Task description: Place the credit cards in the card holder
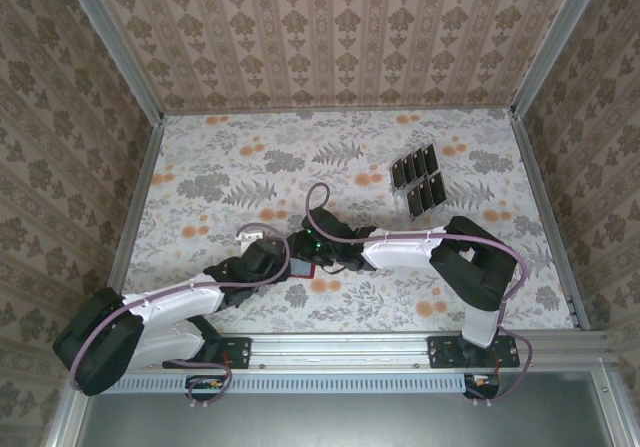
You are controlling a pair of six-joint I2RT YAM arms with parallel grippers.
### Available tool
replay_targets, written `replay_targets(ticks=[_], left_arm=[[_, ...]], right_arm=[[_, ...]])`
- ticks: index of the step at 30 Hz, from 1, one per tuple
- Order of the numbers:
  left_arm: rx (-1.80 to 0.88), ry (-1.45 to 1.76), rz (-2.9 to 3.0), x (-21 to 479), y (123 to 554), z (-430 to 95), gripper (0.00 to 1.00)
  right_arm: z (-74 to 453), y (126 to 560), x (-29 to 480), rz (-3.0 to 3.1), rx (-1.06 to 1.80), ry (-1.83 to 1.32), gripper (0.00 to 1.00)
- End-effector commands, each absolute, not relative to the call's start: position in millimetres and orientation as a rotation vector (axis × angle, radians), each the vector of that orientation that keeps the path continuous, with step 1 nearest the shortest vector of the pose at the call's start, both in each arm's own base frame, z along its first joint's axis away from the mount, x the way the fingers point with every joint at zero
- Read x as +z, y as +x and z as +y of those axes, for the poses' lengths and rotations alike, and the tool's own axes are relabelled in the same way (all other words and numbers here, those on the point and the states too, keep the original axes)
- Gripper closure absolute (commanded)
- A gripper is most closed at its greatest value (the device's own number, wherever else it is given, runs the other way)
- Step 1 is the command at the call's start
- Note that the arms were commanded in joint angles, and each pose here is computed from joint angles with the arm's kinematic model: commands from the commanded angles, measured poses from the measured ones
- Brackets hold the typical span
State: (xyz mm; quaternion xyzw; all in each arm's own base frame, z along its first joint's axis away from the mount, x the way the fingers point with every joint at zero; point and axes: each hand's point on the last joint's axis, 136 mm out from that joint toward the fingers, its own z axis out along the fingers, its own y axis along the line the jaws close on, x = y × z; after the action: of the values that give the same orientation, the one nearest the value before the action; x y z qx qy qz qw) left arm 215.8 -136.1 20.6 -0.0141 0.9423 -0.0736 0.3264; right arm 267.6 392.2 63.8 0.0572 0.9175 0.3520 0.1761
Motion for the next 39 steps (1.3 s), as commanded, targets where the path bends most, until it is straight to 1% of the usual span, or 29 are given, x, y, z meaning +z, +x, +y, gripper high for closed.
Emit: replay_targets(ticks=[1,18,29,39], left_arm=[[-0.111,-0.07,2.533,3.3,203.1,-117.6,0.0],[-0.11,-0.073,2.537,1.7,202.6,-117.0,0.0],[-0.126,-0.073,2.532,3.7,202.4,-118.0,0.0],[-0.202,-0.106,2.435,41.2,209.4,-119.7,0.0]], right_arm=[[376.7,264.0,37.7,2.648,0.892,0.209,0.52],[380.7,273.4,25.3,2.68,0.881,0.209,0.51],[389.5,276.0,45.2,2.642,0.938,0.156,0.51],[410.6,279.6,68.6,2.622,1.012,0.102,0.51]])
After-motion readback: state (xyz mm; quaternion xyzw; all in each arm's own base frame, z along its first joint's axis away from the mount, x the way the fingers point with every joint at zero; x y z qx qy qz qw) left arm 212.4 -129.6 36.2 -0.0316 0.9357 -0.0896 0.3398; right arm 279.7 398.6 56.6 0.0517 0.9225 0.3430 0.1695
